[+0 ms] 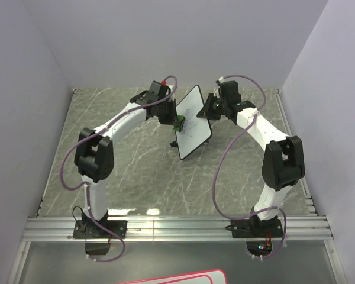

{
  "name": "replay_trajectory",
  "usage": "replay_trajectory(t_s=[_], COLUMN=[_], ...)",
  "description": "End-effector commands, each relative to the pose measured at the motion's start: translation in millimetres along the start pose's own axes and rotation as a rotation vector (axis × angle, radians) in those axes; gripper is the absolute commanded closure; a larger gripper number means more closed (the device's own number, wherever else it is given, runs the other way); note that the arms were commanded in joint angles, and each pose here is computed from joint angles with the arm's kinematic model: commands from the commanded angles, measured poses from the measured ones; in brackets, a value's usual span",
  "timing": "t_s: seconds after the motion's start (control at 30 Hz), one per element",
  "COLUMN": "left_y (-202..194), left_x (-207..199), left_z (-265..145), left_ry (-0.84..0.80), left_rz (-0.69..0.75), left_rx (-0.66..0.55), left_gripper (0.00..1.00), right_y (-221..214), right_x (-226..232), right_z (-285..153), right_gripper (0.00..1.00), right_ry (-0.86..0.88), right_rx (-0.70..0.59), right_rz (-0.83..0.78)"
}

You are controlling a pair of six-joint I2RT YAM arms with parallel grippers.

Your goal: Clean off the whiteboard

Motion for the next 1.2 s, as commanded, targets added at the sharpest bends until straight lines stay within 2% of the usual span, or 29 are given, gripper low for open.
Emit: replay_trajectory(t_s=[0.0,0.13,0.4,0.53,0.67,0.9,1.03,1.17], left_y=[17,26,41,49,56,34,26,26], left_x=[-16,-20,-37,-18,21,49,32,-14], left_z=[10,30,42,59,67,102,100,81], left_ry=[-0.098,-0.146,-0.309,-0.253,-0.203,-0.145,-0.212,-0.301], left_rz=[0.032,0.005,0.007,-0.029,-0.105,-0.140,-0.080,0.030], left_rx=[-0.050,-0.047,-0.093,-0.087,-0.096,0.016,0.064,0.047], left_gripper=[1.00,1.00,1.00,1.00,1.00,1.00,1.00,1.00], right_y=[15,7,-13,-20,-23,-34,-36,-36], right_x=[27,24,21,25,27,28,31,32], right_z=[-2,2,15,18,18,18,19,23], right_gripper=[1.00,1.00,1.00,1.00,1.00,1.00,1.00,1.00], right_ry=[0.084,0.082,0.081,0.093,0.101,0.113,0.121,0.130], right_rx=[-0.052,-0.020,0.061,0.089,0.108,0.146,0.156,0.163], right_rz=[-0.017,-0.005,-0.004,-0.013,-0.018,-0.023,-0.024,-0.015])
Point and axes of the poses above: each gripper's point midway between its finger pads, its own z axis out along the fingers, its own x axis along the line the jaws close on, y = z × x, the point moved 7 cm from there along -z, back along the fingers, and after that the axes turned 9 degrees about z, right-handed, at the moved point
